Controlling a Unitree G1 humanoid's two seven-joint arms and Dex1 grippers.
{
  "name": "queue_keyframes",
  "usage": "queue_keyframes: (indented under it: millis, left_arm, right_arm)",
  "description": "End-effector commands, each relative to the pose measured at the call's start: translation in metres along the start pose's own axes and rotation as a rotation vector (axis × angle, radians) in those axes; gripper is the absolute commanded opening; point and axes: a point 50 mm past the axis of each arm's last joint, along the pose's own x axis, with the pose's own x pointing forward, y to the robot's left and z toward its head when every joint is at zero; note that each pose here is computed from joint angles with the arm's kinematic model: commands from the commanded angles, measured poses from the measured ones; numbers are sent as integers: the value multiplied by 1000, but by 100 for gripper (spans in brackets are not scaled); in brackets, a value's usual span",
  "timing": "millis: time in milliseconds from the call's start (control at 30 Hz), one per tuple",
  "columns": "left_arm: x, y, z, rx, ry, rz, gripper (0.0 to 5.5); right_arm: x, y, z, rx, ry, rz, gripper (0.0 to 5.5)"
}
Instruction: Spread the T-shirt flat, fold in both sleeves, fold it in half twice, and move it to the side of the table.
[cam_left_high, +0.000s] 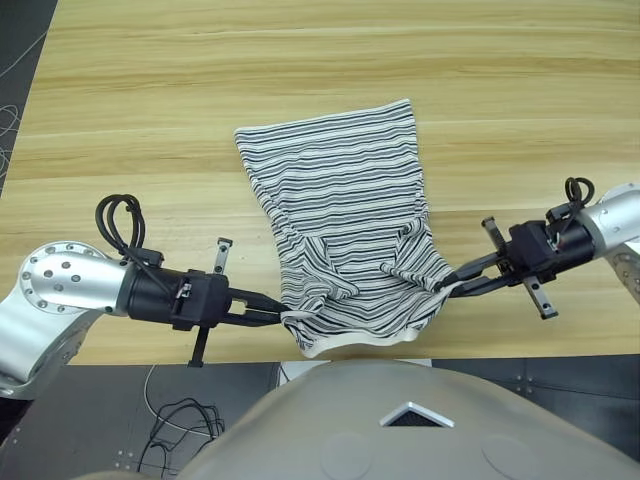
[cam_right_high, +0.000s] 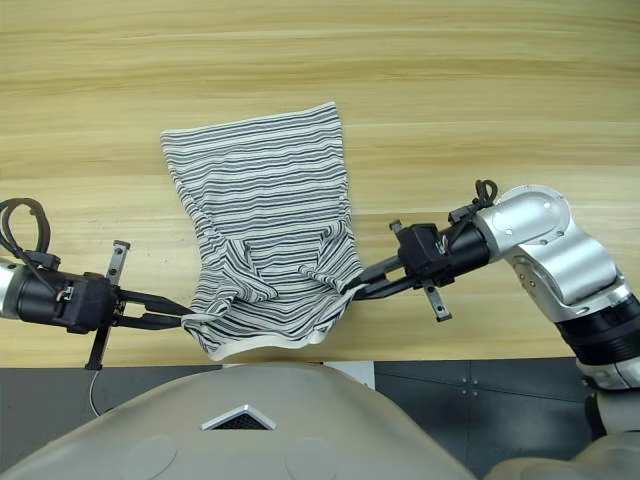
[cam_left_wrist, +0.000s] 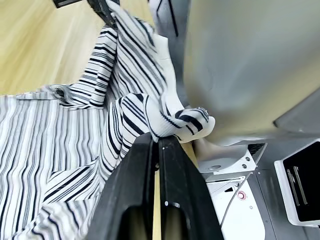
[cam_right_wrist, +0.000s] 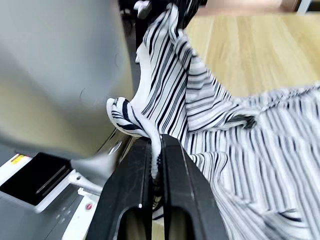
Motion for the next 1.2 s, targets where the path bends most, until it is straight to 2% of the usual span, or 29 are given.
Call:
queue_keyframes:
  millis: [33,167,400,633,833,1000,1200]
  left_arm:
    - [-12,21,2,2,-22,93,15]
    - [-24,45,-4,-19,-37,199,15]
    - [-36,85,-23,-58,-35,348,15]
    - [-43,139,-45,-87,9,531,15]
    - [-51,172,-66,-139,80,699,15]
    - [-44,179,-81,-174,150,703,15]
    - [-27,172,-108,-242,219,677,15]
  right_arm:
    - [-3,-37,10,-87,-81,-190,11]
    - [-6,-71,9,-157,-66,-350,11]
    - [-10,-112,0,-231,8,-494,11]
    - [-10,-147,-22,-194,89,-630,11]
    - [-11,-166,-28,-139,150,-795,11]
    - [-11,-174,-32,-117,198,-896,11]
    - [5,-175,-39,-83,189,-892,11]
